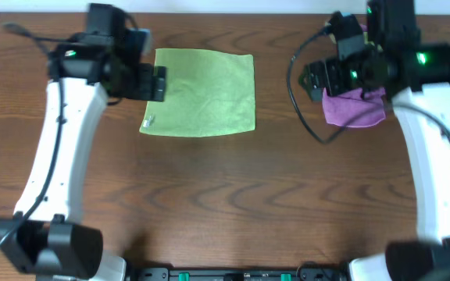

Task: Fold the cloth

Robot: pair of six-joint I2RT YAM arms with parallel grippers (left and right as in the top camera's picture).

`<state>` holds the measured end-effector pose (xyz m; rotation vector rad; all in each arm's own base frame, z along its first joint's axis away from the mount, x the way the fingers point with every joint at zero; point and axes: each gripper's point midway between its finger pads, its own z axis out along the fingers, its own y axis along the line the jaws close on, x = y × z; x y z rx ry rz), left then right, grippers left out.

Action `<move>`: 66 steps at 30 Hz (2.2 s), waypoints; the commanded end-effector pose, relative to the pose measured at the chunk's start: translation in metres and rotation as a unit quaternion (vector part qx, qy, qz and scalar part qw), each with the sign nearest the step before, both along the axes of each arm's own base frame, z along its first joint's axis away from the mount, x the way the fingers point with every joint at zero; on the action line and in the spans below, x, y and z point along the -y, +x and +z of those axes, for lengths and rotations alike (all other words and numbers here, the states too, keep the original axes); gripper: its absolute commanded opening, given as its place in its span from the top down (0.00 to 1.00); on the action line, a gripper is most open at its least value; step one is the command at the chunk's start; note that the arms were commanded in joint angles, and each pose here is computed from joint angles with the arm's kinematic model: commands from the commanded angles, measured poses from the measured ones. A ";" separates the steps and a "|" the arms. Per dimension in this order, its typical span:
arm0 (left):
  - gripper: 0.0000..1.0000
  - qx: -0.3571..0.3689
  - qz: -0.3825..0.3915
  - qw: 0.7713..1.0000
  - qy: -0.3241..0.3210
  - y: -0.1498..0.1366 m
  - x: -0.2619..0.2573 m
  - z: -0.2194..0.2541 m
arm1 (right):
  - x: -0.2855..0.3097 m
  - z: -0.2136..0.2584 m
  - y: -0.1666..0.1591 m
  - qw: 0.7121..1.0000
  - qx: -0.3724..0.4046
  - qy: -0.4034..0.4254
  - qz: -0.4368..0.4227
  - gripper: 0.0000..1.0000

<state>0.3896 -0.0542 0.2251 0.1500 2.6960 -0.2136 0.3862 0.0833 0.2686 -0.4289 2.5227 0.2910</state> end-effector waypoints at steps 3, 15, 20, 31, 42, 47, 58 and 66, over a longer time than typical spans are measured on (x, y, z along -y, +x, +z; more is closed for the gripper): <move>0.05 -0.012 0.046 0.999 -0.011 -0.021 -0.031 -0.017 | 0.007 -0.028 -0.025 1.000 0.005 -0.001 -0.012 0.01; 0.34 -0.046 0.118 0.988 -0.086 -0.018 -0.033 -0.110 | -0.035 -0.102 -0.026 0.990 -0.103 0.090 0.035 0.05; 0.39 -0.080 0.130 0.984 -0.087 -0.016 -0.033 -0.136 | -0.066 -0.138 -0.015 0.979 -0.151 0.128 0.043 0.16; 0.57 -0.102 0.152 0.979 -0.093 -0.003 -0.034 -0.172 | -0.101 -0.174 -0.005 0.971 -0.177 0.148 0.060 0.31; 0.56 -0.092 0.153 0.980 -0.089 0.008 -0.036 -0.183 | -0.110 -0.198 -0.005 0.961 -0.209 0.169 0.059 0.31; 0.55 -0.096 0.153 0.980 -0.089 0.011 -0.036 -0.192 | -0.111 -0.200 -0.003 0.962 -0.208 0.169 0.060 0.30; 0.57 -0.099 0.155 0.979 -0.089 0.013 -0.039 -0.201 | -0.115 -0.204 0.001 0.957 -0.208 0.193 0.068 0.31; 0.57 -0.098 0.153 0.978 -0.103 0.018 -0.037 -0.209 | -0.115 -0.215 0.001 0.955 -0.219 0.191 0.064 0.32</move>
